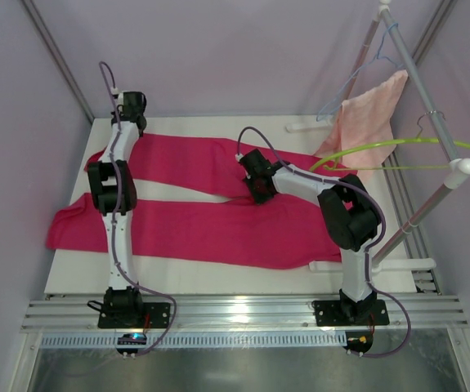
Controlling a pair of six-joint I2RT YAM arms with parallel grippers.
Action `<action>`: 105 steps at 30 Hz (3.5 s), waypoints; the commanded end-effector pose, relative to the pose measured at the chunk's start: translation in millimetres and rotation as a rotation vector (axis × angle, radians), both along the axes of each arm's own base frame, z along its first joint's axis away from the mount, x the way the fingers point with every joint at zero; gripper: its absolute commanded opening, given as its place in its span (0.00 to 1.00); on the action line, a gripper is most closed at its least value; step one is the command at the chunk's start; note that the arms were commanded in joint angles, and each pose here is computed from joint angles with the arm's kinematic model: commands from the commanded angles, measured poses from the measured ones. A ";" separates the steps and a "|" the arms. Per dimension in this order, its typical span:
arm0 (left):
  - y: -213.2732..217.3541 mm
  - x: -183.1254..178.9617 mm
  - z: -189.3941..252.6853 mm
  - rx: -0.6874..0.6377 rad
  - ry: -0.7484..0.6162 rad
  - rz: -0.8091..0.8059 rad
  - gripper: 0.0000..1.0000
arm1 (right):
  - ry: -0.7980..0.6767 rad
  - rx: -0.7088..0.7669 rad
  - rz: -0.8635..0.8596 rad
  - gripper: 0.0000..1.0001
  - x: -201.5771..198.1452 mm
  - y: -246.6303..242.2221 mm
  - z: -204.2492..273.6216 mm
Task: Place the trousers on the hanger
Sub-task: Fold the trousers
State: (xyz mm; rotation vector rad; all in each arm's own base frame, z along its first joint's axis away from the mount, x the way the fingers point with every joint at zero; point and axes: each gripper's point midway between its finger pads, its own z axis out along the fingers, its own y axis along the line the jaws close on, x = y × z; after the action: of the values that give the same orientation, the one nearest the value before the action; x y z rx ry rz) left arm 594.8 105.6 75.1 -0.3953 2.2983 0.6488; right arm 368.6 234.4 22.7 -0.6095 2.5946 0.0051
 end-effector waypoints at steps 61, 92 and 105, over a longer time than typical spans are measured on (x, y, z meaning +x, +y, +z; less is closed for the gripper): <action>-194.2 -303.7 69.9 -0.774 -0.155 -0.282 0.78 | -0.038 -0.043 -0.697 0.43 -84.4 -15.8 42.6; -73.0 -131.7 -53.6 -0.578 0.140 0.192 0.70 | -0.196 0.088 0.016 0.45 152.9 -50.6 119.0; -11.7 -138.0 -53.6 -0.500 0.199 0.253 0.70 | -0.040 -0.123 0.127 0.49 146.3 -123.3 69.0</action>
State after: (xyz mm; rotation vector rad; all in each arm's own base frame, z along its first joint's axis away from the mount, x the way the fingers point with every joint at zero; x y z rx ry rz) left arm 469.0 70.9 23.3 -0.8960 2.5831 0.1230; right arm 525.0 120.2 110.2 -0.6842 2.4774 -0.1071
